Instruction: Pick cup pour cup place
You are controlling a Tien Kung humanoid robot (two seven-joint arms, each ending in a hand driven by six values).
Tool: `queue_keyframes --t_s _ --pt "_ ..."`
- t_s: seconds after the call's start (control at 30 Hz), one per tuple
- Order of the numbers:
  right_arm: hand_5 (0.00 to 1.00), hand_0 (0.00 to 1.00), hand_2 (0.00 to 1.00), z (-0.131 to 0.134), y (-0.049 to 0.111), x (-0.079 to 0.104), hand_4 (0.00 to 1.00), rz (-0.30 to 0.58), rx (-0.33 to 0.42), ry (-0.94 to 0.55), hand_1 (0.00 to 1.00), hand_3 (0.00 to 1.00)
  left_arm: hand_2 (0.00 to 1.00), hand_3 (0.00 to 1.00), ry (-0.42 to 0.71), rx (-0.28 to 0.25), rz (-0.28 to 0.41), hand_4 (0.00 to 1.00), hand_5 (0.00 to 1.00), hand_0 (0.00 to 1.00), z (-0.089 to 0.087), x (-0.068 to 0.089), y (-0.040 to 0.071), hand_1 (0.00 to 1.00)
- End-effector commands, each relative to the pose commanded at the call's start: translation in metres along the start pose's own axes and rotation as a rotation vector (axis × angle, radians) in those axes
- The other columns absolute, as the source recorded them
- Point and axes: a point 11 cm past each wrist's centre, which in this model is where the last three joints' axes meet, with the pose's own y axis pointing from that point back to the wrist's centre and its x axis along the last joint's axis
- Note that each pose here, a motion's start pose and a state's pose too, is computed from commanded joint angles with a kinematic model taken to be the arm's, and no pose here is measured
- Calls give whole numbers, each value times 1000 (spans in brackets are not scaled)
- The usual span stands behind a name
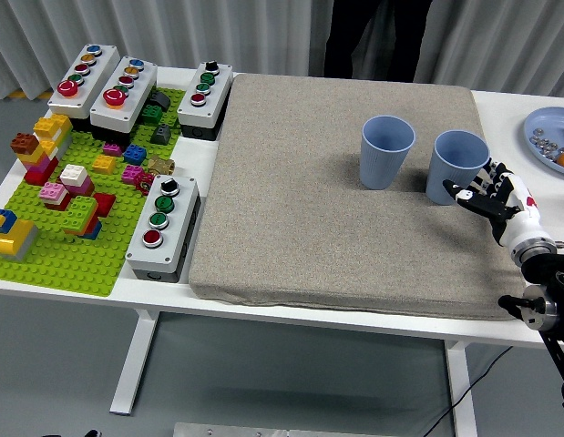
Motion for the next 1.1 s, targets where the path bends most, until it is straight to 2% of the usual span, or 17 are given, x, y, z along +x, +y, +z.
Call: queue_keyframes --t_s 1.1 --pt "275 894 971 2 -4 1 828 8 -9 -10 874 855 851 732 -9 0 1 507 977 772 1 0 0 785"
